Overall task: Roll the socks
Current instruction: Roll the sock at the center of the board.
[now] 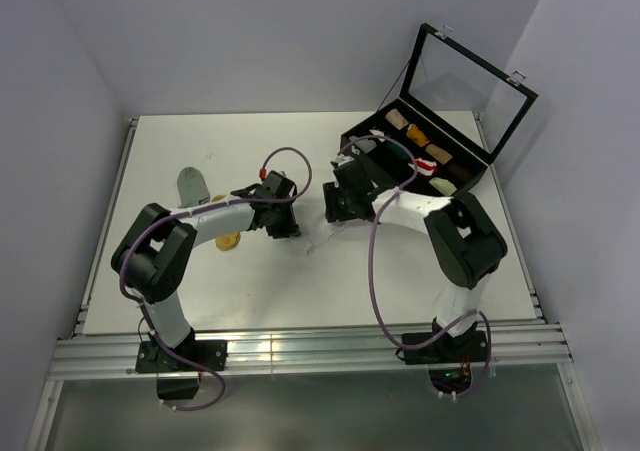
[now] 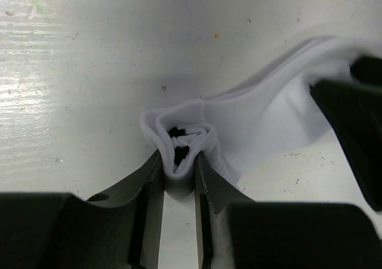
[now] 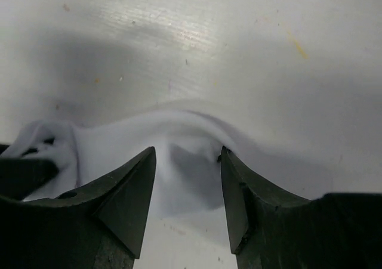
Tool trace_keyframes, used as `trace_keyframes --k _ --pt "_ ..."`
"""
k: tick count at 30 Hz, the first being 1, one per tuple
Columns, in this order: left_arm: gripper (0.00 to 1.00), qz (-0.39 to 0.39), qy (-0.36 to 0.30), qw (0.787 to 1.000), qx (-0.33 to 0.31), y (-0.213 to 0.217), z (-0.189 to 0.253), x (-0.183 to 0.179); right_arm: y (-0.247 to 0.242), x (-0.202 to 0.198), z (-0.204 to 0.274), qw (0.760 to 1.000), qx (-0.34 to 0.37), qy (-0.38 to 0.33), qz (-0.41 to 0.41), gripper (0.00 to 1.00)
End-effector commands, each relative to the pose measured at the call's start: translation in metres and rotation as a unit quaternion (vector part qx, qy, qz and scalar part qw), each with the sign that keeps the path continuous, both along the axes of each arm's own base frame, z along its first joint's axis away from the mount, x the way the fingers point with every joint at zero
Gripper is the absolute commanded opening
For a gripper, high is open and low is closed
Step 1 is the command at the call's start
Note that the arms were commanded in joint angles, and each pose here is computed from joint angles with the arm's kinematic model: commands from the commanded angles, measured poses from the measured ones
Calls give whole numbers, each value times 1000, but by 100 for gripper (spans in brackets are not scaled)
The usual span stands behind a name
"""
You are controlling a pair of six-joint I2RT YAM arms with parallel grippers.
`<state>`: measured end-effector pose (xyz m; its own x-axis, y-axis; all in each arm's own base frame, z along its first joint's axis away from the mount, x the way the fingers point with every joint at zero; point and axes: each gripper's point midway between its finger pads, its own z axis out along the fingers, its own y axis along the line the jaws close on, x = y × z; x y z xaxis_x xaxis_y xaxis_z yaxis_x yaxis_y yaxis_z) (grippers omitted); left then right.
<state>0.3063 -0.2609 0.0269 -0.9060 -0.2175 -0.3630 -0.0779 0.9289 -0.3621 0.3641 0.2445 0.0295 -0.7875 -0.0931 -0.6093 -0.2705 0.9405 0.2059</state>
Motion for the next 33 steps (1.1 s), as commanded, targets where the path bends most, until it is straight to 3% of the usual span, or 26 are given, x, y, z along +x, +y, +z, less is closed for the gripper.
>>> trace_keyframes --k 1,9,18,33 --pt "5 5 80 993 82 30 -42 -38 7 -7 44 997 39 -62 12 55" --pt "5 8 76 994 74 25 -36 -33 31 -51 88 976 35 -206 54 57" --pt "4 8 80 995 66 21 -36 -34 87 -88 68 962 -11 -234 140 57" --pt "4 6 83 995 57 15 -34 -31 103 -100 19 944 -118 -248 184 56"
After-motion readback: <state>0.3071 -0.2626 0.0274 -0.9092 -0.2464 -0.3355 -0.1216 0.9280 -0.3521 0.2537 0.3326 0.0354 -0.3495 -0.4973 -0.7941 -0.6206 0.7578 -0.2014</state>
